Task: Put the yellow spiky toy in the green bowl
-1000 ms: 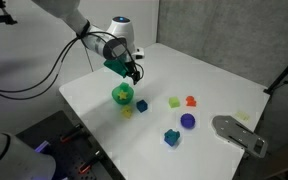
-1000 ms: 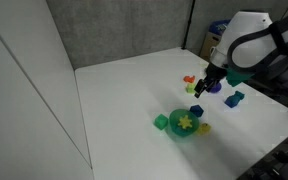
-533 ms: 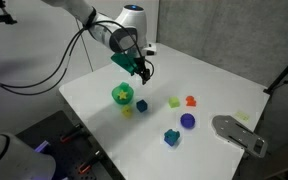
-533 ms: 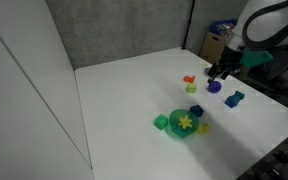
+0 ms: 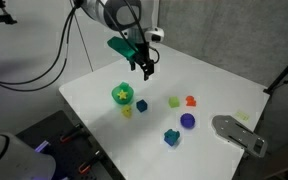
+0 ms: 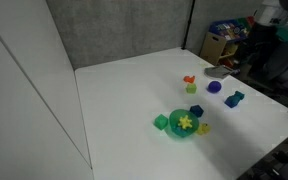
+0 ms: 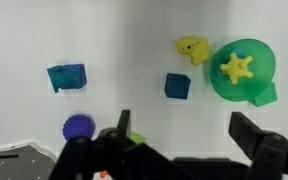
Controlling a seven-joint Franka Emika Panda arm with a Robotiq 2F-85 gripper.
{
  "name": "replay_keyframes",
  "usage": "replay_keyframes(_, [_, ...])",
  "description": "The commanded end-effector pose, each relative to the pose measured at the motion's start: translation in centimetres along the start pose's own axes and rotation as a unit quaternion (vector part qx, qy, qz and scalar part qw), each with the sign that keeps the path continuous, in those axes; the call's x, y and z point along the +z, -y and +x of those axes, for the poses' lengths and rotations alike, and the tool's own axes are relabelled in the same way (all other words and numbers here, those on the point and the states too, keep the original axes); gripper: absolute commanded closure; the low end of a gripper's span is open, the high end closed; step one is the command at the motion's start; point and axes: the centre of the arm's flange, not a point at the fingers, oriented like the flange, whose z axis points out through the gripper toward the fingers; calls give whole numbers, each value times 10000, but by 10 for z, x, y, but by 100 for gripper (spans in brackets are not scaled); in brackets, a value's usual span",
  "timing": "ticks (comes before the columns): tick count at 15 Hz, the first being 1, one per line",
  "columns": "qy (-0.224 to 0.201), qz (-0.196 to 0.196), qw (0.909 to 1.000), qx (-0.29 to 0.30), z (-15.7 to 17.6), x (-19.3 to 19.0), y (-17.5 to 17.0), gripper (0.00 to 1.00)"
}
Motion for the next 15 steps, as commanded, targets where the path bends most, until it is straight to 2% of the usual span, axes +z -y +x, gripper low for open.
replay_keyframes(1, [39,-201,9998,-83,-35,-62,-19,0])
replay_keyframes(5, [191,-409,9990,-49,-61,-122,-31,0])
replay_keyframes(10, [560,-382,9977,-59,-100,-162,-39,0])
replay_keyframes(15, [554,-318,9980,13,-106,-158,-36,0])
